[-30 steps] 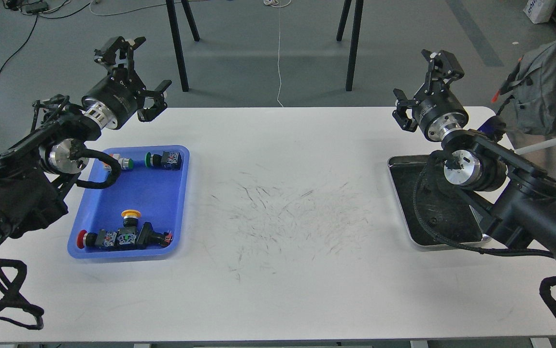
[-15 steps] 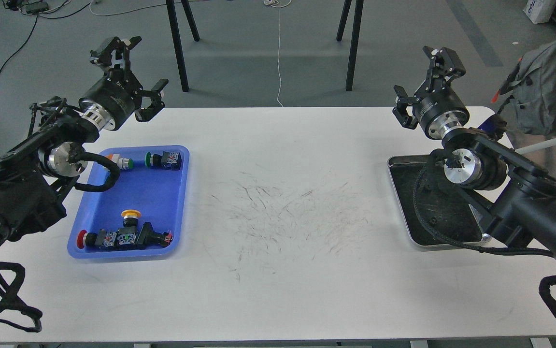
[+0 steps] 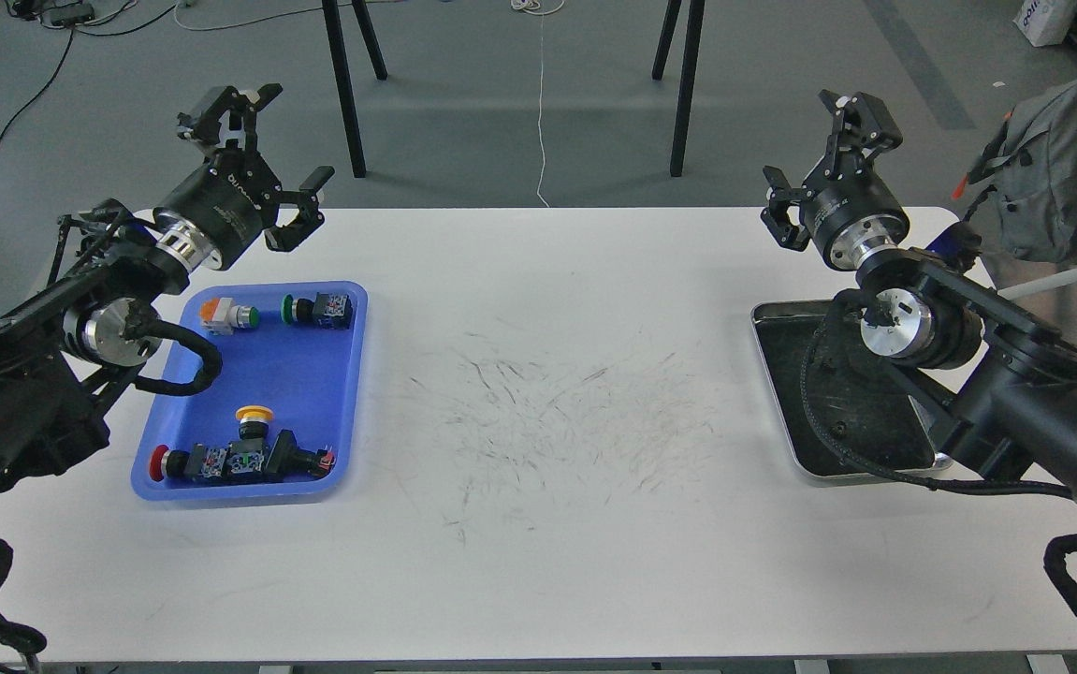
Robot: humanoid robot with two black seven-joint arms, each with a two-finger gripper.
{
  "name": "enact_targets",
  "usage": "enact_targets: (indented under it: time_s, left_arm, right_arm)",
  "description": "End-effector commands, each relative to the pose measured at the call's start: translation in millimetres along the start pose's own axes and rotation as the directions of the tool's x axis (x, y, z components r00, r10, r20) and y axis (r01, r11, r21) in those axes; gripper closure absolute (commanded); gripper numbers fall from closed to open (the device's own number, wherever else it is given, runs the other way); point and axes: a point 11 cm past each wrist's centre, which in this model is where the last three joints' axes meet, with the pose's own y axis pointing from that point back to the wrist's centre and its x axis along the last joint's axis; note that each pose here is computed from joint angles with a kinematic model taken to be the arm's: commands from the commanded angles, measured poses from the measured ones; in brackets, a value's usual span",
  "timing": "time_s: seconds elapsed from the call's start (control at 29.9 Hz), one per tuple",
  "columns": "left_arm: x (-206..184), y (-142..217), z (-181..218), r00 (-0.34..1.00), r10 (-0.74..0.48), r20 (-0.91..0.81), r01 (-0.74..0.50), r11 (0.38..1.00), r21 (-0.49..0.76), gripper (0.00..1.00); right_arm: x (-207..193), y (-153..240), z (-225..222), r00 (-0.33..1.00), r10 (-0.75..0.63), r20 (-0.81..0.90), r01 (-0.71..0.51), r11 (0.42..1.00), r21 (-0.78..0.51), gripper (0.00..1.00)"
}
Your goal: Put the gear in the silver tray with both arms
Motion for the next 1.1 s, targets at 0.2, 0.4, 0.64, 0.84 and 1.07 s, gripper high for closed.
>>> enact_targets:
  time_s: [0.2,0.4,0.64,0.84,1.07]
  left_arm:
    - [1.8,1.1,1.5,1.0,0.005,-0.001,-0.005,1.0,-0.007,0.0]
    - [1.3,0.7,1.4,1.0,0.004,-0.003,-0.004,1.0,-0.008,0.0]
    - [1.3,0.7,1.2,1.0,0.004,-0.003,-0.004,1.0,-0.006,0.0]
    - [0.7,0.4,1.2,1.0,0.003,-0.005,-0.003,1.0,-0.009,0.0]
    - [0.7,0.3,1.2,1.0,0.003,-0.005,-0.003,1.0,-0.009,0.0]
  right_arm:
    - [0.5,0.1,-0.2,1.0,0.002,-0.001,-0.002,1.0,0.0,0.01]
    - [1.2,0.1,-0.3,1.0,0.005,-0.002,-0.005,1.0,0.0,0.01]
    - [0.4,0.0,0.2,1.0,0.002,-0.001,-0.002,1.0,0.0,0.01]
    - [1.0,0.1,-0.3,1.0,0.003,-0.002,-0.003,1.0,0.0,0.01]
    - [0.8,0.2,1.1,1.0,0.006,-0.009,-0.006,1.0,-0.004,0.01]
